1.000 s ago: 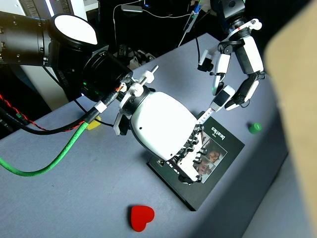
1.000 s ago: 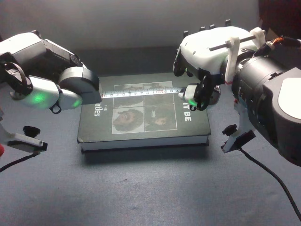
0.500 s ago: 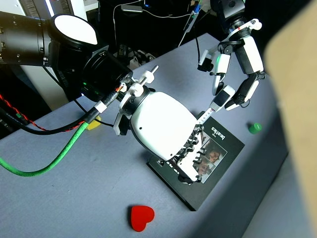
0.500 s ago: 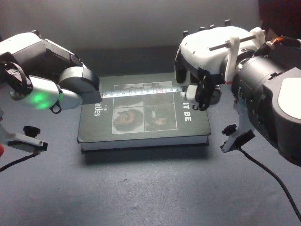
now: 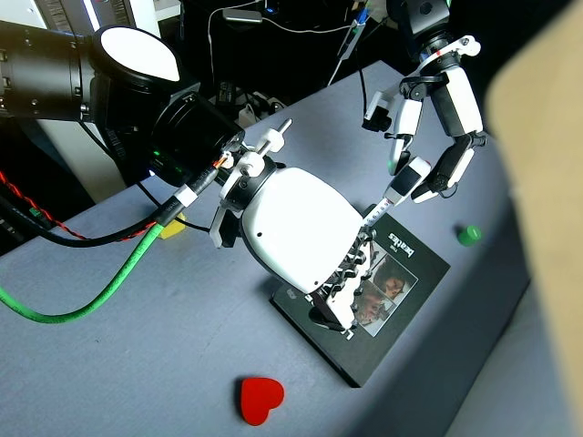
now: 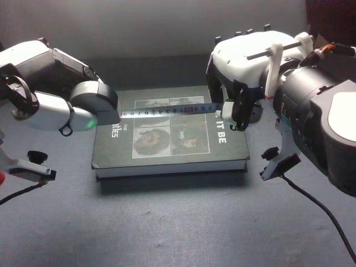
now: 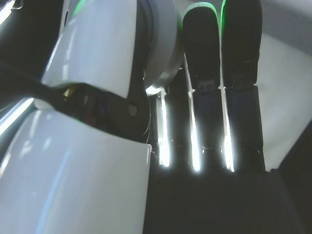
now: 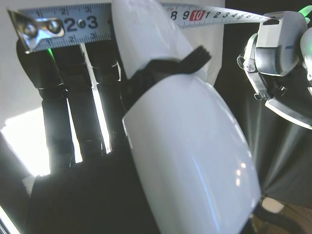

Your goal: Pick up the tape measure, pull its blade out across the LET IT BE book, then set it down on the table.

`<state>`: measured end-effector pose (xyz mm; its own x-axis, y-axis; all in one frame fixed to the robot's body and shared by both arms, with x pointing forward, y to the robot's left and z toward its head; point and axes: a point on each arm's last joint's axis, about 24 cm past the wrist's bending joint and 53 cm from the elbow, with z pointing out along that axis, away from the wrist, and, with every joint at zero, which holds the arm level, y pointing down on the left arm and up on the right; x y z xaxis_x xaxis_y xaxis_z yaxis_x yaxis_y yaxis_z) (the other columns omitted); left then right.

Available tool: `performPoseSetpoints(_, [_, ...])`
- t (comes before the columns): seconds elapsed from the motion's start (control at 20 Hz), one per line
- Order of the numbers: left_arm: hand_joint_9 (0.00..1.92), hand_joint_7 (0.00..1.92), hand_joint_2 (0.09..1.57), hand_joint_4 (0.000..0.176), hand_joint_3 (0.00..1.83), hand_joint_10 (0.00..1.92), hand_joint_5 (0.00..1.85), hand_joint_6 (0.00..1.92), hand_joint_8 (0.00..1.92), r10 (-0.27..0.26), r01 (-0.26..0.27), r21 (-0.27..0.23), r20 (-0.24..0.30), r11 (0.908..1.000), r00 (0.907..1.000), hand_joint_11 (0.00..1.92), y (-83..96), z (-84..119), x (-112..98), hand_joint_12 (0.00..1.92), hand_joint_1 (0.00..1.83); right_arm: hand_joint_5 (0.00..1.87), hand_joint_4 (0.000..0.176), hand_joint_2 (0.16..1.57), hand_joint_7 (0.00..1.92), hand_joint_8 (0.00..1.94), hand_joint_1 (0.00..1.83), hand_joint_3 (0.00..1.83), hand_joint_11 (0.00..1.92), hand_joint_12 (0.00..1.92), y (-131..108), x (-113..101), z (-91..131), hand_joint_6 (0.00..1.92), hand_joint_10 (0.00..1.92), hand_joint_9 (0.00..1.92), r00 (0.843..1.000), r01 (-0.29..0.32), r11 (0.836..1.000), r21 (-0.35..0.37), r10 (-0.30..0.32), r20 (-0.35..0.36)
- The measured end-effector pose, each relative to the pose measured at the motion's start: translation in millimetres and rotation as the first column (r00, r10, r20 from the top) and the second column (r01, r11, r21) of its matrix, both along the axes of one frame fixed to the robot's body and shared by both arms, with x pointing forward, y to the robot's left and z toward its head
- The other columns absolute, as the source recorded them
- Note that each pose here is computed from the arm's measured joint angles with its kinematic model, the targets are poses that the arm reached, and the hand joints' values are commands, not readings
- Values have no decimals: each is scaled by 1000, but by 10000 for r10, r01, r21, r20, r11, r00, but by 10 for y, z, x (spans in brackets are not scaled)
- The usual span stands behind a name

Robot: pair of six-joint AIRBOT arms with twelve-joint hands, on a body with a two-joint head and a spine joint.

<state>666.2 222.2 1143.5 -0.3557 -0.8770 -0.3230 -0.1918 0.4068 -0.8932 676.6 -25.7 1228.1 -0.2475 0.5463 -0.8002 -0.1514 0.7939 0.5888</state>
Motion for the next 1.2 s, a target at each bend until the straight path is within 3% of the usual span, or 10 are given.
performPoseSetpoints(0.1, [1020, 951, 1094, 0, 0, 1133, 987, 847, 954, -2, 2, 4, -12, 10000, 10000, 998, 1, -5, -2, 970, 1382, 861, 9, 1155, 955, 1103, 1196, 1, 601, 1395, -13, 3, -8, 1126, 885, 820, 10000, 8, 10000, -10, -8, -12])
performPoseSetpoints(0.35, [1019, 950, 1094, 0, 0, 1137, 986, 843, 960, 3, -3, -10, -8, 10000, 10000, 1004, 0, -2, -1, 972, 1382, 873, 22, 1154, 946, 1096, 1193, 0, 606, 1397, -192, 41, -68, 1133, 890, 824, 10000, 40, 9998, -170, -41, -49])
performPoseSetpoints(0.5, [1007, 923, 1100, 0, 0, 1159, 989, 854, 977, -82, 81, -32, -84, 10000, 9999, 989, -21, -19, -13, 983, 1379, 863, 19, 1155, 954, 1080, 1194, 0, 609, 1397, -297, 41, -204, 1150, 892, 825, 9993, -38, 9996, -293, 27, -363])
performPoseSetpoints(0.55, [1006, 923, 1101, 0, 0, 1160, 988, 854, 978, -82, 82, -42, -86, 10000, 9999, 989, -22, -18, -13, 983, 1379, 859, 16, 1155, 957, 1081, 1195, 0, 609, 1397, -299, 37, -202, 1151, 893, 825, 9993, -70, 9995, -294, 59, -363])
performPoseSetpoints(0.6, [1014, 919, 1101, 0, 0, 1152, 982, 859, 984, -86, 86, -46, -93, 10000, 9999, 990, -23, -19, -13, 985, 1379, 844, 2, 1156, 968, 1080, 1197, 1, 606, 1395, -315, 37, -190, 1155, 894, 825, 9994, -113, 9995, -309, 103, -325])
performPoseSetpoints(0.7, [1015, 917, 1101, 0, 0, 1150, 982, 861, 986, -87, 87, -47, -92, 10000, 9999, 992, -24, -19, -13, 986, 1380, 871, 22, 1155, 946, 1092, 1194, 0, 602, 1394, -339, 40, -186, 1141, 895, 823, 9993, -207, 9993, -319, 196, -320])
performPoseSetpoints(0.75, [1012, 919, 1101, 0, 0, 1154, 986, 856, 986, -85, 85, -49, -93, 10000, 9999, 1006, -23, -19, -13, 991, 1380, 874, 24, 1155, 944, 1093, 1194, 0, 601, 1394, -368, 41, -207, 1138, 895, 823, 9991, -230, 9991, -348, 217, -364])
performPoseSetpoints(1.1, [1013, 940, 1098, 0, 0, 1153, 979, 849, 976, -70, 69, -95, -106, 9999, 9999, 1005, -23, -19, -13, 991, 1381, 860, 10, 1155, 958, 1091, 1197, 0, 601, 1395, -561, 84, -154, 1136, 891, 809, 9997, -119, 9991, -401, 110, -222])
performPoseSetpoints(1.2, [1014, 941, 1098, 0, 0, 1152, 980, 848, 974, -59, 58, -114, -111, 9999, 9999, 1002, -22, -19, -12, 990, 1381, 873, 21, 1154, 948, 1092, 1195, 0, 599, 1395, -576, 87, -118, 1135, 891, 807, 9998, -210, 9988, -443, 206, -78])
